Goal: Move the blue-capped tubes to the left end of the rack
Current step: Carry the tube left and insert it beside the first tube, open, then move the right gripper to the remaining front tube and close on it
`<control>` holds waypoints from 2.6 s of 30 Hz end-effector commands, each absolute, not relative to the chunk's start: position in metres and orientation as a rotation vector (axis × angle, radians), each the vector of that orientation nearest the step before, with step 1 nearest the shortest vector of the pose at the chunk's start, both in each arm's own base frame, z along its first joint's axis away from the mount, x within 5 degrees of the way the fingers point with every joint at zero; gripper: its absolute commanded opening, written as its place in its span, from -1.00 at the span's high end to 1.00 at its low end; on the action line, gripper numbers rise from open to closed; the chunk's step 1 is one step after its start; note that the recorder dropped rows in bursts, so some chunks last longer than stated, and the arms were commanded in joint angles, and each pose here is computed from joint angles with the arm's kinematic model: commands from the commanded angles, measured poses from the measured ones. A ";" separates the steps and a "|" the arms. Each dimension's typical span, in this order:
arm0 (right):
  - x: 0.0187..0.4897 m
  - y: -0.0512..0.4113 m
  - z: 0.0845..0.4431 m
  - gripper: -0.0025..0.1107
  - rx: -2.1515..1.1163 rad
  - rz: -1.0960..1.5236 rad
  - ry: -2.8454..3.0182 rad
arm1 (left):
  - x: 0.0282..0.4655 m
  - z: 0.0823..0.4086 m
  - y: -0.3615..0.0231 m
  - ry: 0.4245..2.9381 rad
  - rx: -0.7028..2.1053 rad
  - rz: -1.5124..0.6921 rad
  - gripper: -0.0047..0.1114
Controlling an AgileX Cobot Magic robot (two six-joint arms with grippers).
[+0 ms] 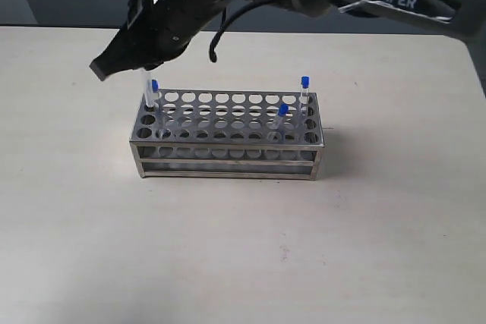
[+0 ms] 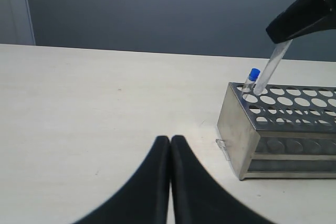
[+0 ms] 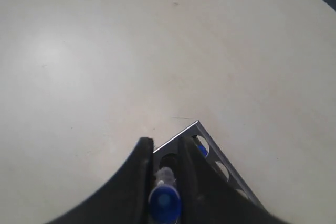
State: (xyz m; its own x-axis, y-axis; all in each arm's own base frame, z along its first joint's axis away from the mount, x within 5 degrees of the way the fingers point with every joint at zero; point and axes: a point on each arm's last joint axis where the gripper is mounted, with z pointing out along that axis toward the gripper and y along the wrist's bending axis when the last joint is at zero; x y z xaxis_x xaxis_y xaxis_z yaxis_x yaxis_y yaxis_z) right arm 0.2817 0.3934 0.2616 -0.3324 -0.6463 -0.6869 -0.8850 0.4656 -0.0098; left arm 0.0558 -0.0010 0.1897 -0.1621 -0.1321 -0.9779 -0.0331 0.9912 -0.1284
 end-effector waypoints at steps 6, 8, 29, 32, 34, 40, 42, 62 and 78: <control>0.287 0.402 0.225 0.96 -1.335 0.456 2.130 | 0.056 0.192 -0.001 1.716 -0.120 -0.089 0.90; 0.288 0.403 0.219 0.96 -1.338 0.457 2.144 | 0.056 0.192 -0.001 1.716 -0.120 -0.089 0.90; 0.285 0.400 0.234 0.34 -1.326 0.482 2.134 | 0.056 0.192 -0.001 1.716 -0.120 -0.089 0.90; 0.281 0.395 0.250 0.34 -1.318 0.485 2.120 | 0.056 0.192 -0.001 1.716 -0.120 -0.089 0.90; 0.279 0.392 0.261 0.34 -1.311 0.492 2.104 | 0.056 0.192 -0.001 1.716 -0.120 -0.089 0.90; 0.273 0.376 0.285 0.34 -1.303 0.411 2.151 | 0.056 0.192 -0.001 1.716 -0.120 -0.089 0.90; 0.275 0.363 0.288 0.34 -1.276 0.299 2.228 | 0.056 0.192 -0.001 1.716 -0.120 -0.089 0.90; 0.280 0.284 0.261 0.34 -1.182 0.058 2.597 | 0.056 0.192 -0.001 1.716 -0.120 -0.089 0.90; 0.303 0.287 0.208 0.38 -1.158 -0.182 2.611 | 0.056 0.192 -0.001 1.716 -0.120 -0.089 0.90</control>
State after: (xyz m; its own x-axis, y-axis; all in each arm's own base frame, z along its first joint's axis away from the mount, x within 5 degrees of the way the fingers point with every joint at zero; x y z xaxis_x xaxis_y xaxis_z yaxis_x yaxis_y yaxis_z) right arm 0.2977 0.2881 0.2181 -0.6358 -0.7416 -0.2139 -0.7145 0.6703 -0.2004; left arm 0.0558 -0.0010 0.1897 -0.1621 -0.1321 -0.9779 -0.0331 0.9912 -0.1284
